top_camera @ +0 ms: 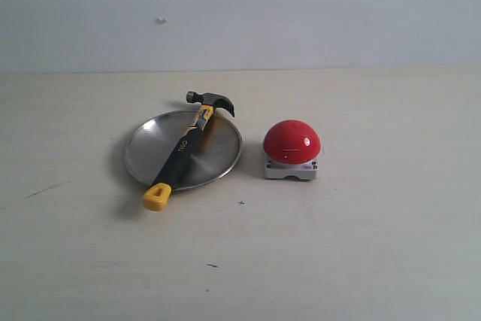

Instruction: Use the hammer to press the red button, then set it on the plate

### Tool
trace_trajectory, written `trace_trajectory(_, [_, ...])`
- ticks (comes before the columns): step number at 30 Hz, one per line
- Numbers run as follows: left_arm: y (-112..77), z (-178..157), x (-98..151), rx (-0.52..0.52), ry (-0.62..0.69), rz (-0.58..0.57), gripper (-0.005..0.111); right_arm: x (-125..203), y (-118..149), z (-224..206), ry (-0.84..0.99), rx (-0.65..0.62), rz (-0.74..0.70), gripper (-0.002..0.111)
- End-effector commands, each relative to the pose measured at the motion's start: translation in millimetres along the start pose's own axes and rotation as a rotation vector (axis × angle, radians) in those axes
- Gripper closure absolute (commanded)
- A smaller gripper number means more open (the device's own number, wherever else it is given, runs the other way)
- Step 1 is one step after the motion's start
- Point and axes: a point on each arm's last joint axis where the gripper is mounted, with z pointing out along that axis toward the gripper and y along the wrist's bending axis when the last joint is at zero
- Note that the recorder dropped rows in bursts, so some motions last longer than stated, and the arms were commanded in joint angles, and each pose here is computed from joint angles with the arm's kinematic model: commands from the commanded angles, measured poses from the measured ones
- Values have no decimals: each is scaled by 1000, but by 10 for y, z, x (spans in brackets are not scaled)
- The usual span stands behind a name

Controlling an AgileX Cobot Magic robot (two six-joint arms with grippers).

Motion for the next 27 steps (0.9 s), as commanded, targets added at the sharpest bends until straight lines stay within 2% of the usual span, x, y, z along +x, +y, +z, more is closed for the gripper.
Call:
trace_trajectory(1, [2,-2,11,3,2,-3,107,6,-7,-6,-10,2,-25,108])
trace_trajectory(9, [2,-2,11,3,2,1,107,14,10,-6,0,-17,-9,108])
trace_trajectory(12, [2,-2,11,3,2,1,107,9,0,-6,-5,-6,95,108])
trace_trajectory(17, [2,-2,11,3,2,1,107,36,51,-6,27,-60,95,108])
trace_trajectory(24, [2,-2,11,3,2,1,107,15,8,-4,1,-14,95,108])
trace_trajectory(27, [2,-2,11,3,2,1,107,24,-20,-4,11,17,-1,108])
